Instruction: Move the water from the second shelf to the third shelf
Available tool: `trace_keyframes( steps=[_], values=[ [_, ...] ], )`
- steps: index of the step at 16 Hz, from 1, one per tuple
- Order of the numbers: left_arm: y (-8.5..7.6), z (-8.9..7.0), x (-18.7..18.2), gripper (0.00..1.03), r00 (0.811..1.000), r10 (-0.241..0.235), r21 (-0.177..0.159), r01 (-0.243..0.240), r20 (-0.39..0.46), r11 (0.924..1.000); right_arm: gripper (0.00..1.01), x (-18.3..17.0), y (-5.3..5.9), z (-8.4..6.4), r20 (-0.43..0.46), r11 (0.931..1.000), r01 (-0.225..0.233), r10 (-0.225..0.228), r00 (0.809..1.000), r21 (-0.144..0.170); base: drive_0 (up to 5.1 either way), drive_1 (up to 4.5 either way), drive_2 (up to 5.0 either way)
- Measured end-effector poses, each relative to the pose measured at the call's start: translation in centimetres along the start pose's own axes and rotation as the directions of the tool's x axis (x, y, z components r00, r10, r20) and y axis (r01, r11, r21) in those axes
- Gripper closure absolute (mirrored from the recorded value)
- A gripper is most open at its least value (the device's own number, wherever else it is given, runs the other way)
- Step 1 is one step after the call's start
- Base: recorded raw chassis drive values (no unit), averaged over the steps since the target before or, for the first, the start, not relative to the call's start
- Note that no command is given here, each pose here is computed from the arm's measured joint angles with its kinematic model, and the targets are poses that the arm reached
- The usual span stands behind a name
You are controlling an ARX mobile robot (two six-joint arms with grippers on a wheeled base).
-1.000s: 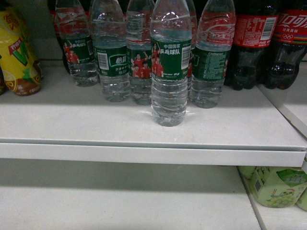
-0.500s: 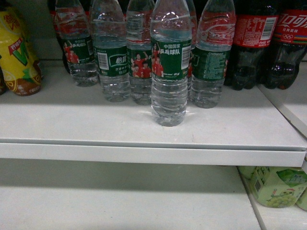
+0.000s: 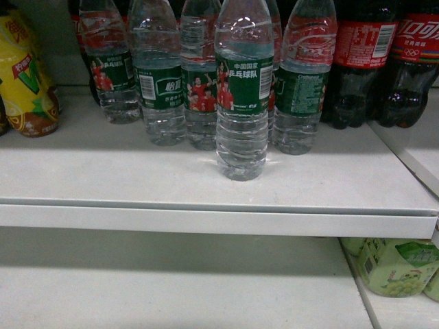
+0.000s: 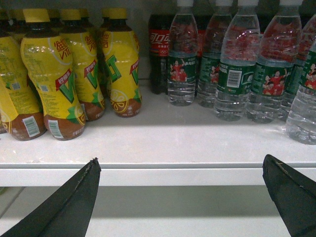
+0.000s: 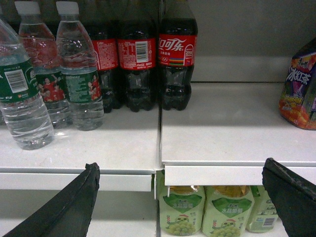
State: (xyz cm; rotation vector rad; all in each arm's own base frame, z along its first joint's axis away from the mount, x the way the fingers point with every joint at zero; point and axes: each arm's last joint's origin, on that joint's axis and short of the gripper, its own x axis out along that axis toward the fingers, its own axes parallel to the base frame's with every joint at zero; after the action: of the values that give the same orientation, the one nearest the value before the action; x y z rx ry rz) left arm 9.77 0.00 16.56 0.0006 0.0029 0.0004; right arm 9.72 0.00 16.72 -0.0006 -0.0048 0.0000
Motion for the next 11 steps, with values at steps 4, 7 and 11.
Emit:
trace_keyframes(
  steps=[4,7,11],
  values=[
    [0.0,0.0,0.0,0.05,1.0,0.0,0.0,0.0,0.0,1.0,0.03,1.0,-1.0,0.4,-0.167,0.9917,-0.004,0.025,0.986,0.128,0.0,0.0,0.0],
    [0.0,0.0,0.0,0.05,1.0,0.0,0.0,0.0,0.0,1.0,0.03,5.0,-2.6,7.2,-0.015,0.9947,-0.035,0.037,0.999,0.097,0.0,0.0,0.0],
    [0.0,0.0,0.0,0.05,1.0,0.0,0.0,0.0,0.0,1.0,0.03,8.7,-0.5,8.9,-0.022,0.9871,-0.142,0.144,0.989,0.073,0.0,0.0,0.0]
  ],
)
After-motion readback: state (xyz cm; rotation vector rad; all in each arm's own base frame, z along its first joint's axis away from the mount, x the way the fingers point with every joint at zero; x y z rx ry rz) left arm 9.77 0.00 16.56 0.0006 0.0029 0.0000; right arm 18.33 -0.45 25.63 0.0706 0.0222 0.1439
